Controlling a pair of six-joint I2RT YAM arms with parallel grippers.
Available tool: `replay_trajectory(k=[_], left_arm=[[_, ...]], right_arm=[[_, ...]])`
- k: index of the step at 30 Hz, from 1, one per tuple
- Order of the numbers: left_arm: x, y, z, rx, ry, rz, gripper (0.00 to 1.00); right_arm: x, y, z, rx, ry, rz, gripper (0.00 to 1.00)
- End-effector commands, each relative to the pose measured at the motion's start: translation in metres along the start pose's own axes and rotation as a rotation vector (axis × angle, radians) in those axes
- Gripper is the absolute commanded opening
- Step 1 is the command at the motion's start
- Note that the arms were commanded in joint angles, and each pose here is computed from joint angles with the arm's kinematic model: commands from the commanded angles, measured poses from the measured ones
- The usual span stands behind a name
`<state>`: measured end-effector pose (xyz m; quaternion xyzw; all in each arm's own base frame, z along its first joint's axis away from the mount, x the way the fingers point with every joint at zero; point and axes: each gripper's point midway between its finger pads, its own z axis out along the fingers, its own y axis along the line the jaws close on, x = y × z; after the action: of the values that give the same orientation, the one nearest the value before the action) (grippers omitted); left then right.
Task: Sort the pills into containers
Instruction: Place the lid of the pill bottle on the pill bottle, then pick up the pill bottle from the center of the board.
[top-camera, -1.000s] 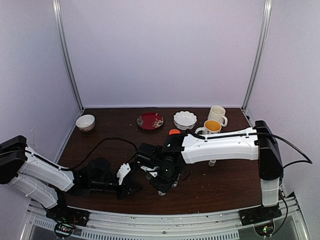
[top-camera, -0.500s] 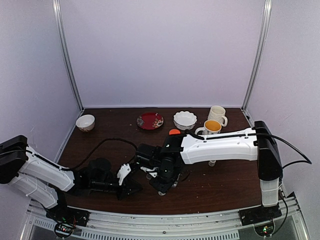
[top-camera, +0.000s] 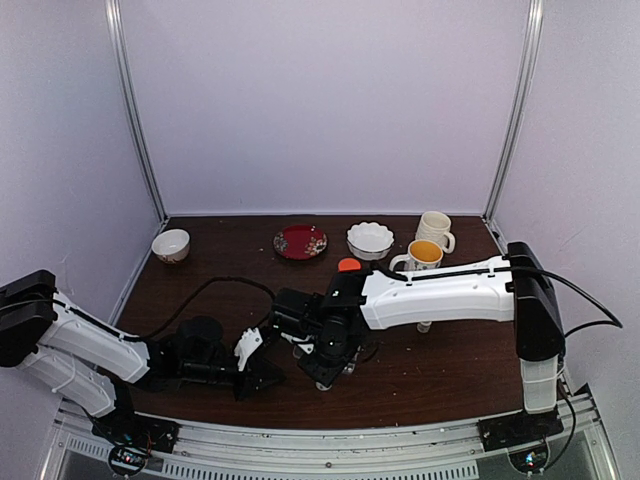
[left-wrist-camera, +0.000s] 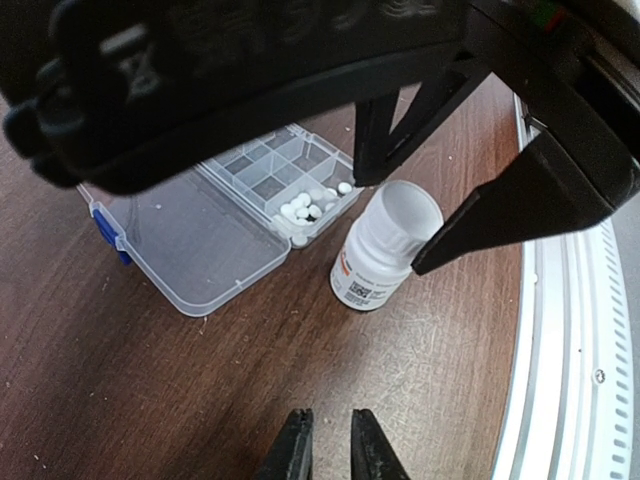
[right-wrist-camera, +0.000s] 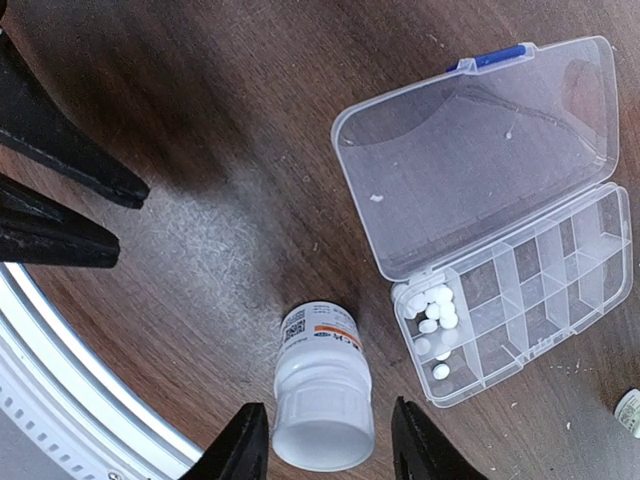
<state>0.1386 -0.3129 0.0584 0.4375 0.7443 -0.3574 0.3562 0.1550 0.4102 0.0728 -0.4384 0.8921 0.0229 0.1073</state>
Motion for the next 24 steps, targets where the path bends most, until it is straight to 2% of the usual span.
replay_trajectory(k=[1, 3, 8, 24], left_arm=[[-0.018, -0.003, 0.003, 0.020, -0.045, 0.022, 0.17], [-0.018, -0.002, 0.003, 0.018, -0.046, 0.024, 0.17], [-0.019, -0.002, 0.002, 0.014, -0.053, 0.025, 0.18], [-0.019, -0.001, -0.004, 0.002, -0.073, 0.022, 0.20]], right_arm=[[-0.008, -0.007, -0.016, 0.018, -0.060, 0.024, 0.48], [-0.007, -0.007, -0.016, 0.018, -0.060, 0.024, 0.55], [-0.004, -0.006, -0.010, 0.013, -0.047, 0.020, 0.62], [0.002, 0.000, 0.021, -0.001, 0.004, 0.027, 0.56]])
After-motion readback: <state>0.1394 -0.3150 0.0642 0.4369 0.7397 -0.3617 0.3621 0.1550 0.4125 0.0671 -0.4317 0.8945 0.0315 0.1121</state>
